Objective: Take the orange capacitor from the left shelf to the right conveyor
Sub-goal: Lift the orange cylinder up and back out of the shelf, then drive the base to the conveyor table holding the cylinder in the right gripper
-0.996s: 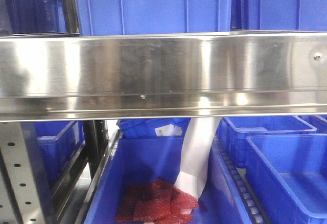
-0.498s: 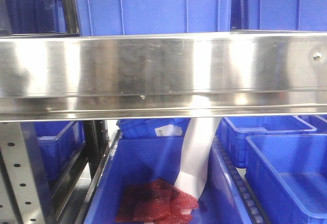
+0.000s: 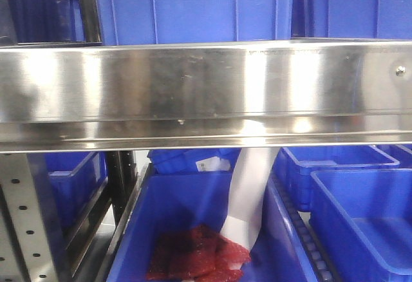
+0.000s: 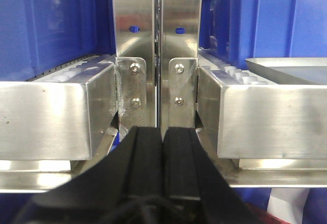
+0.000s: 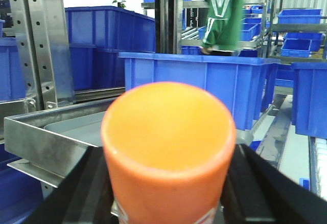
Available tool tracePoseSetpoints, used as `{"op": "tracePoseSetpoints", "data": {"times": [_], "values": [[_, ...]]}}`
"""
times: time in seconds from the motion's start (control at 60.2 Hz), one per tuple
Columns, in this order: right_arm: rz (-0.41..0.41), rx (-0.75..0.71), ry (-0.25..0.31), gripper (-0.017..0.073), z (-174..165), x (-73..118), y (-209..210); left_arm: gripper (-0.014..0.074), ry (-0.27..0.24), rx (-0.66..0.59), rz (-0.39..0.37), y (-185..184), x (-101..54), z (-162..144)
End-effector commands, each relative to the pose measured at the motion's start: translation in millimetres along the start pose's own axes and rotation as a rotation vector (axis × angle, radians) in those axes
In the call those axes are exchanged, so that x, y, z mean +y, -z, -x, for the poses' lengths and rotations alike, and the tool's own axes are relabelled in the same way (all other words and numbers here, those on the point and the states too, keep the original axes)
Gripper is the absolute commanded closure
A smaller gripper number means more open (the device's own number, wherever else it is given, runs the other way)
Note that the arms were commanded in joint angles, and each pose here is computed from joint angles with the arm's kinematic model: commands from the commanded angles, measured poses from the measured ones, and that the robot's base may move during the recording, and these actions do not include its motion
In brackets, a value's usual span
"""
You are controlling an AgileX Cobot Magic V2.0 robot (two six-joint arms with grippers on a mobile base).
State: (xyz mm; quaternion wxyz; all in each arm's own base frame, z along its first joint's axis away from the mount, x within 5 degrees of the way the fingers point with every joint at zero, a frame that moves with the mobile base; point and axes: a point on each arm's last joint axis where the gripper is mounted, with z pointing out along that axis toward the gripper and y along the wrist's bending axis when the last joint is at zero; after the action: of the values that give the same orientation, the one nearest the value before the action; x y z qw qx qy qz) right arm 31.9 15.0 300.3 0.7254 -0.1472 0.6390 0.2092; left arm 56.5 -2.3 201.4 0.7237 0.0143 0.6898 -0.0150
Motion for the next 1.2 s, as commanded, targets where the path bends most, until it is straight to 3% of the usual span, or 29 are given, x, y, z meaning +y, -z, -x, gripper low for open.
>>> {"op": "tracePoseSetpoints", "data": {"times": [0.0,1.179], "values": [[0.021,-0.106,0.023,0.051,16.3,2.4,-1.0,0.0699,0.006,-0.096,-0.004,1.5,-0.2,9.8],[0.021,-0.106,0.023,0.051,16.3,2.4,-1.0,0.0699,0.006,-0.096,-0.004,1.5,-0.2,9.8]]}}
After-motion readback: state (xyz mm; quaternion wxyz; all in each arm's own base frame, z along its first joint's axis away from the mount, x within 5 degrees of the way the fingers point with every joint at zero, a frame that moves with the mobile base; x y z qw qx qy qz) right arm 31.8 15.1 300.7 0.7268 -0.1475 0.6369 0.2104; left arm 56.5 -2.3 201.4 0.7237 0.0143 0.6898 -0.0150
